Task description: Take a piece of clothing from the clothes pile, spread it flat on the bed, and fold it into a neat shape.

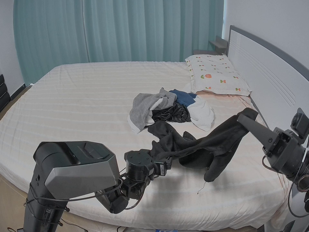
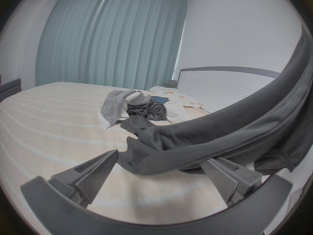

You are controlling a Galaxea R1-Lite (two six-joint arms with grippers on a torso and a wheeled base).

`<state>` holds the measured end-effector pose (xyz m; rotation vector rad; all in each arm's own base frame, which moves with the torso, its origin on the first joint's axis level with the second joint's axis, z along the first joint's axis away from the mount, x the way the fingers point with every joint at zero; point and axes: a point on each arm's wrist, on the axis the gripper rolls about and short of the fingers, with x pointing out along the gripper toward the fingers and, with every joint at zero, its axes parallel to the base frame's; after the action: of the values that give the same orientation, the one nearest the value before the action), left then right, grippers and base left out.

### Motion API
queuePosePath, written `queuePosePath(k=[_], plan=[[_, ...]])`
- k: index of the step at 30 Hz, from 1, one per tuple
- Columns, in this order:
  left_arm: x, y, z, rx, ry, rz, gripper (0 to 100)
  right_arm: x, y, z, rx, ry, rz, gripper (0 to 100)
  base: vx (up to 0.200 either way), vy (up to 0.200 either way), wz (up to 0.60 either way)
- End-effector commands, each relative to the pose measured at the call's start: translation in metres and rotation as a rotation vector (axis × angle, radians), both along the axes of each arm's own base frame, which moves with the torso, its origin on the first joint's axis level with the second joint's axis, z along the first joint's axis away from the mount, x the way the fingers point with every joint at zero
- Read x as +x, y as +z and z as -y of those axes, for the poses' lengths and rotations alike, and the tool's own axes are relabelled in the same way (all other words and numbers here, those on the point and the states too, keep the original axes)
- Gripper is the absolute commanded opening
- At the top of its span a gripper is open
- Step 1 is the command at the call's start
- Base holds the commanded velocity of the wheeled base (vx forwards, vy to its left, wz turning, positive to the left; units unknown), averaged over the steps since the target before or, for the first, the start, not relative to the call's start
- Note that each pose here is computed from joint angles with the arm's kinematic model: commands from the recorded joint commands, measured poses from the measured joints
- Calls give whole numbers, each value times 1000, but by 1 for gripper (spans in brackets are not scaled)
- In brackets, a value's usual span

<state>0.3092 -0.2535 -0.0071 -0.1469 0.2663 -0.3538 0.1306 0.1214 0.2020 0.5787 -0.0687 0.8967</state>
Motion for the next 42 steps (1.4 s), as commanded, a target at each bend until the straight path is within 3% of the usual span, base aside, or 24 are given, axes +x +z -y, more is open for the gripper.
queuePosePath(k=[1, 14, 21, 22, 29, 34, 36, 42], plan=[[17, -1, -10, -19, 51, 7, 100, 3, 12, 2, 32, -19, 38, 0, 0, 0, 0], [43, -48, -26, 14, 109, -48, 100, 24, 7, 8, -16, -48, 5, 0, 0, 0, 0], [50, -45, -19, -49, 115, -34, 100, 44, -4, 15, -40, -77, -47, 0, 0, 0, 0], [51, -44, -19, -54, 116, -31, 0, 46, -5, 16, -36, -81, -55, 0, 0, 0, 0], [47, -46, -21, -79, 126, -58, 0, 52, -7, 20, -1, -85, -107, 0, 0, 0, 0], [43, -31, -23, -115, 130, -55, 0, 52, -9, 22, -2, -94, -113, 0, 0, 0, 0], [34, 4, -32, -146, 133, -23, 0, 52, -17, 24, -17, -102, -146, 0, 0, 0, 0], [0, 46, -53, -152, 125, -21, 0, 78, -46, 37, -80, -164, -263, 0, 0, 0, 0]])
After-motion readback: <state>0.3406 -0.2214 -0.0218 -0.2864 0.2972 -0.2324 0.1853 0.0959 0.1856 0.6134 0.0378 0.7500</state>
